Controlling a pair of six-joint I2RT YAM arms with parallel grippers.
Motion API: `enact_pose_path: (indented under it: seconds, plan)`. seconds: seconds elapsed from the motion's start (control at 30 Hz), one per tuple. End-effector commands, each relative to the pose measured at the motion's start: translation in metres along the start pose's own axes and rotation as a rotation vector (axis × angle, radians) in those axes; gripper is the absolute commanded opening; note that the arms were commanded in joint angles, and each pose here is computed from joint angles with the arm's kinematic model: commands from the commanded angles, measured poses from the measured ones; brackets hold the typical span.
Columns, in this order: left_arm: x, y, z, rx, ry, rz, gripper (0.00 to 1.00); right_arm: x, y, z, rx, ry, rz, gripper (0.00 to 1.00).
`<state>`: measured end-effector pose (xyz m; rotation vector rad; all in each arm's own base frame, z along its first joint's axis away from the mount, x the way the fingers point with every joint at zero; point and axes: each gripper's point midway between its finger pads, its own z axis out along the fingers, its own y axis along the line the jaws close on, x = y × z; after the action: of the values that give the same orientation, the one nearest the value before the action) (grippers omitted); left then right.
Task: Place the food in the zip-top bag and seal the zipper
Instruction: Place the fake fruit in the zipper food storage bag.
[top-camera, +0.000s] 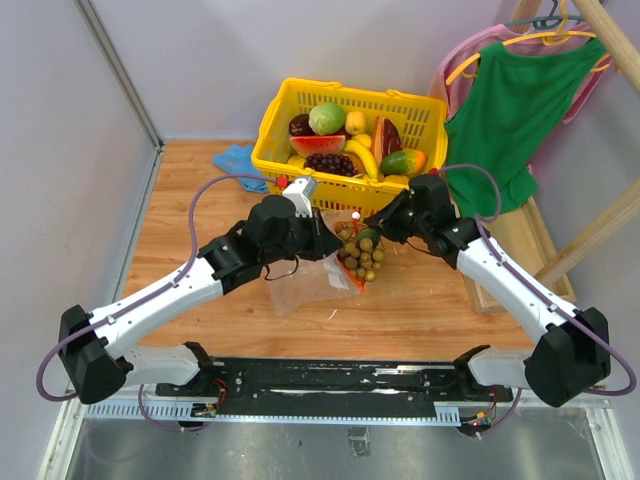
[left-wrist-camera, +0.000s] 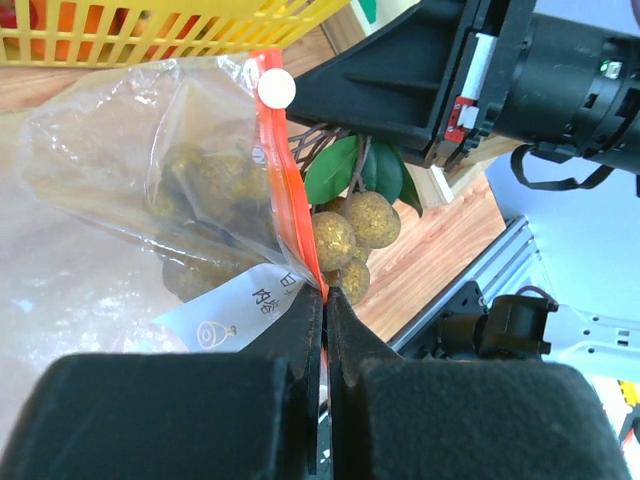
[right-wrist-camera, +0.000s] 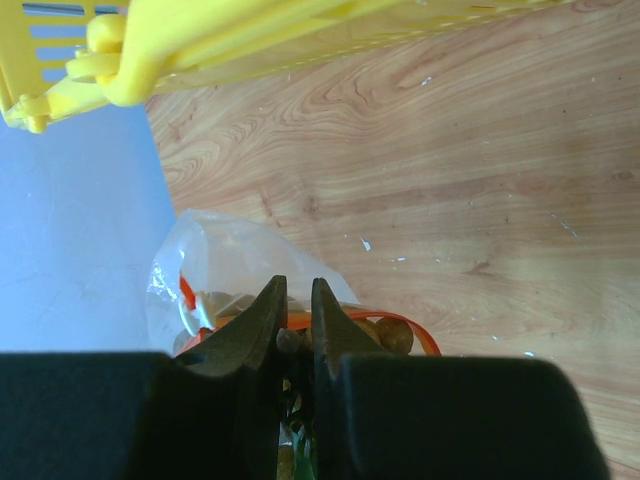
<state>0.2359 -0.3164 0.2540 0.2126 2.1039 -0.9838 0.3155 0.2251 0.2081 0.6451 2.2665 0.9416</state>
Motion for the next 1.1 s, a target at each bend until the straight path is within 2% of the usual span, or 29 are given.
enact_pose_path:
  seconds: [0.0, 0.3, 0.5, 0.7, 0.9, 1.07]
  plan:
    - [-0.008, -0.009, -0.01, 0.024, -0.035, -0.014, 0.0, -0.007, -0.011, -0.004, 0.029, -0.035, 0.007, 0.01]
    - [-0.004, -0.014, -0.006, 0.047, -0.008, -0.015, 0.0, -0.007, -0.007, -0.004, 0.011, -0.029, 0.02, 0.01]
    - [0.008, -0.026, 0.006, 0.113, 0.062, -0.032, 0.0, -0.005, 0.01, -0.004, -0.059, -0.013, 0.072, 0.01]
    - [0.013, -0.024, 0.011, 0.104, 0.079, 0.0, 0.0, -0.011, 0.018, -0.01, -0.06, -0.027, 0.086, 0.01]
    - [0.021, -0.018, 0.017, 0.067, 0.114, 0.052, 0.0, -0.005, 0.032, -0.008, -0.102, 0.032, 0.124, 0.01]
    - [0.025, -0.009, 0.021, 0.029, 0.115, 0.067, 0.0, -0.006, 0.037, -0.012, -0.122, 0.033, 0.145, 0.01]
